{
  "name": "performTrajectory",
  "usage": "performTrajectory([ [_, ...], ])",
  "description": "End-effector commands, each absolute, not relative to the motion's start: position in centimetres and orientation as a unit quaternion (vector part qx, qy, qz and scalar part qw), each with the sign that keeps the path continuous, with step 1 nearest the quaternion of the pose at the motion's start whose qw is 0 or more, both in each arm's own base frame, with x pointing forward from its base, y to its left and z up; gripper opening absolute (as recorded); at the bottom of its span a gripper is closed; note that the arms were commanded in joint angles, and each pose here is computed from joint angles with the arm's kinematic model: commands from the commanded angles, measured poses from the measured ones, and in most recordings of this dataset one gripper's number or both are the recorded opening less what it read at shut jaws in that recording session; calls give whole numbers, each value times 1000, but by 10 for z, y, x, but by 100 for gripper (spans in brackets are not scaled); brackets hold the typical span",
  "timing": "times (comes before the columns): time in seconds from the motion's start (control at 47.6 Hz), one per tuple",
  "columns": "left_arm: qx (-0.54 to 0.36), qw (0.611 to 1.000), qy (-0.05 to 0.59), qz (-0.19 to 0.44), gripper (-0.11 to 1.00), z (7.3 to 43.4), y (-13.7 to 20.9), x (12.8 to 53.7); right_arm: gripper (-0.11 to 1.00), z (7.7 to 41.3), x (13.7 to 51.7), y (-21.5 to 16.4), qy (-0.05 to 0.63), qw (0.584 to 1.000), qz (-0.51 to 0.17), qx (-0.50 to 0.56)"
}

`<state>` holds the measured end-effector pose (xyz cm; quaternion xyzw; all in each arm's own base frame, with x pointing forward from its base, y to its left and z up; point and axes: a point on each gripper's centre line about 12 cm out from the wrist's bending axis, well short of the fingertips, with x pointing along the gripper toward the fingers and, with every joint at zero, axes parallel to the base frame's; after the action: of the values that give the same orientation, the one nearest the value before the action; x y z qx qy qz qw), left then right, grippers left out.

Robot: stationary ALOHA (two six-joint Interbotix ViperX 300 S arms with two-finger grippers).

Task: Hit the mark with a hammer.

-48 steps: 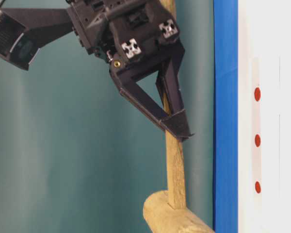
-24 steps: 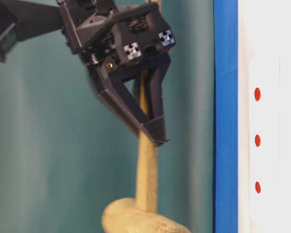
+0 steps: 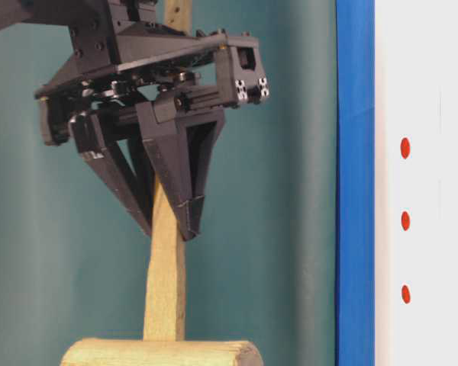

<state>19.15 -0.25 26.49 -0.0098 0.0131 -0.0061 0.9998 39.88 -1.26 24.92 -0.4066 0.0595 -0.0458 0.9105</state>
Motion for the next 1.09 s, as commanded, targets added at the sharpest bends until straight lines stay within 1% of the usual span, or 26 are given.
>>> performTrajectory([
  [0.0, -12, 1000, 8, -7, 0, 269, -3, 193, 10, 272, 397, -15, 28, 904, -69, -422],
  [0.252, -23, 1000, 7, -6, 0, 269, -3, 193, 10, 273, 397, -16, 27, 898, -75, -433],
  [0.588, -73, 997, 5, -2, 0, 270, -1, 193, 10, 276, 399, -16, 25, 898, -77, -433],
  [0.672, -76, 997, 5, -2, 3, 270, -1, 193, 10, 275, 399, -15, 28, 897, -73, -434],
  [0.693, -77, 997, 5, -2, 6, 270, -1, 193, 10, 275, 399, -16, 30, 898, -73, -434],
  [0.777, -80, 997, 9, -1, 26, 267, -1, 194, 10, 274, 399, -15, 31, 897, -70, -434],
  [0.798, -82, 997, 9, -2, 36, 268, -1, 194, 10, 274, 399, -15, 31, 897, -71, -434],
  [0.903, -87, 996, 11, -1, 68, 267, -1, 195, 10, 275, 399, -16, 30, 897, -72, -436],
  [0.945, -88, 996, 12, -2, 78, 266, -1, 195, 10, 275, 399, -16, 30, 896, -72, -436],
  [0.987, -88, 996, 12, -2, 87, 266, -1, 195, 10, 275, 399, -16, 30, 896, -72, -436],
  [1.029, -92, 996, 6, -2, 92, 268, -1, 195, 10, 276, 400, -16, 29, 896, -72, -437],
  [1.071, -94, 996, 4, -2, 94, 269, -1, 195, 10, 277, 400, -16, 28, 896, -72, -437],
])
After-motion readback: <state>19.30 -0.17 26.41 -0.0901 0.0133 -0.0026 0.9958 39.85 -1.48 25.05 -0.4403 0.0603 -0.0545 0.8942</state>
